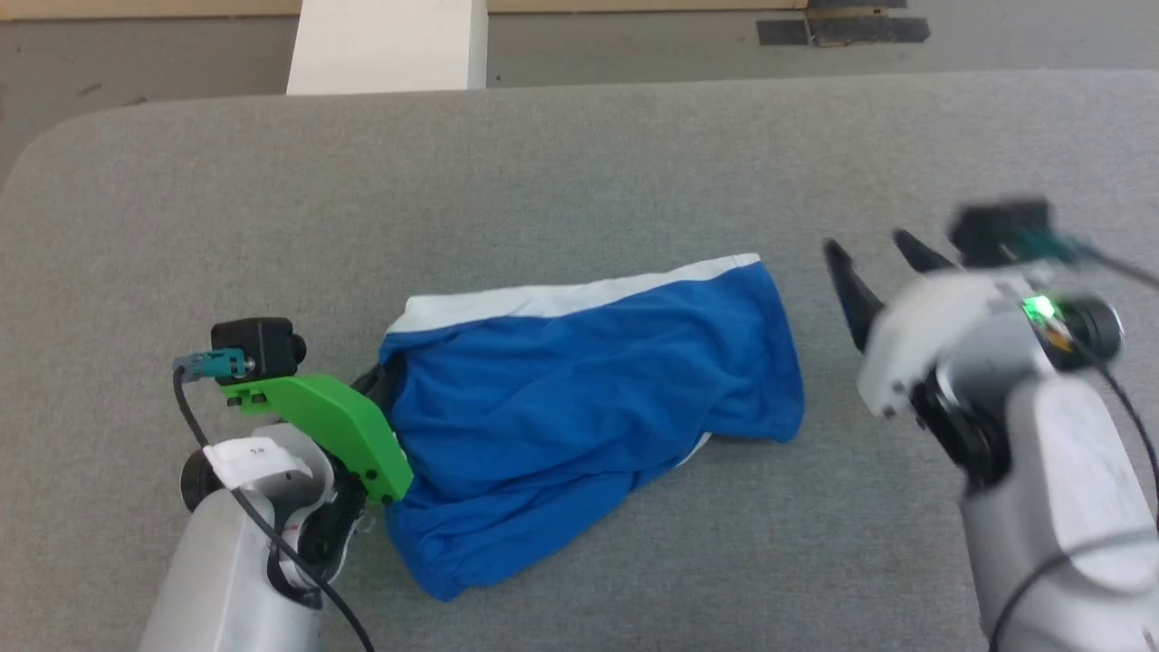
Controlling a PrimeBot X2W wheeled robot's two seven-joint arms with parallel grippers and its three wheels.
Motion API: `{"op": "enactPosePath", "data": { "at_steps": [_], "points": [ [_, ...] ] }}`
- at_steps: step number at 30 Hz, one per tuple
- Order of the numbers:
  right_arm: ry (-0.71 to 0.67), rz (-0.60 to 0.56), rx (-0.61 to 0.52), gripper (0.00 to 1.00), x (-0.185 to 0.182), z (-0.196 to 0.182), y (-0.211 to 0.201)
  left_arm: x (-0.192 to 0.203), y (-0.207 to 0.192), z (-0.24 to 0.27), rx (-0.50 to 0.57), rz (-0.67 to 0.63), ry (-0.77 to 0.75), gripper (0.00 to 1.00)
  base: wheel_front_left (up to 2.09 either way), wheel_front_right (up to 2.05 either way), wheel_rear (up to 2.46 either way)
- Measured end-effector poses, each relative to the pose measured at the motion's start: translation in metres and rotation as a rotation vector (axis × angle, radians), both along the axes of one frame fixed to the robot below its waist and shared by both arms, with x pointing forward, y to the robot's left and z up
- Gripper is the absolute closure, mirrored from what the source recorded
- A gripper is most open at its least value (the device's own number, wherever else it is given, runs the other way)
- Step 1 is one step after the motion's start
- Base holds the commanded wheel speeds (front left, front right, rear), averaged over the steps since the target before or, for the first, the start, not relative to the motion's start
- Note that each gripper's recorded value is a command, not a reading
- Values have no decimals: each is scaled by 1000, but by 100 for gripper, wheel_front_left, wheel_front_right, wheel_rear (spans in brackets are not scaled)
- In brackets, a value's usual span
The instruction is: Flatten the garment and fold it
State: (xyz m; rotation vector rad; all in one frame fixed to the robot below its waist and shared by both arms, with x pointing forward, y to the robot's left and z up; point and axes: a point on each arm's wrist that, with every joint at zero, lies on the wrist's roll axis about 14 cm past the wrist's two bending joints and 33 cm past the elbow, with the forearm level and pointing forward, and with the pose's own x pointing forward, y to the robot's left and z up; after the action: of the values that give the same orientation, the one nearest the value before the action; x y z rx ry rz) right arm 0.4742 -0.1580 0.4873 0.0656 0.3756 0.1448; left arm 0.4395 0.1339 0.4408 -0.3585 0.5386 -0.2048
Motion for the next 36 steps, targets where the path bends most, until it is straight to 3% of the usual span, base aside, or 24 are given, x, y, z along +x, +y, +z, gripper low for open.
{"op": "enactPosePath", "data": {
  "at_steps": [8,20,21,22,23,30,36],
  "points": [
    [302,114,-194,0,30,-55,28,0,-4,7,-30,-1,-37,100,0,0,0],
    [448,207,-267,0,44,-114,55,-7,1,-21,-40,10,39,100,0,0,0],
    [458,211,-269,8,45,-115,56,-7,1,-22,-41,10,42,100,0,0,0],
    [464,212,-266,64,45,-116,57,-8,1,-23,-42,11,44,100,0,0,0],
    [468,215,-264,100,45,-116,58,-8,1,-23,-43,11,45,100,0,0,0],
    [381,211,-195,100,48,-91,64,-2,-3,-3,-77,19,-33,100,0,0,0],
    [154,192,-62,100,68,-13,72,28,1,65,-149,45,-232,100,0,0,0]
  ]
}}
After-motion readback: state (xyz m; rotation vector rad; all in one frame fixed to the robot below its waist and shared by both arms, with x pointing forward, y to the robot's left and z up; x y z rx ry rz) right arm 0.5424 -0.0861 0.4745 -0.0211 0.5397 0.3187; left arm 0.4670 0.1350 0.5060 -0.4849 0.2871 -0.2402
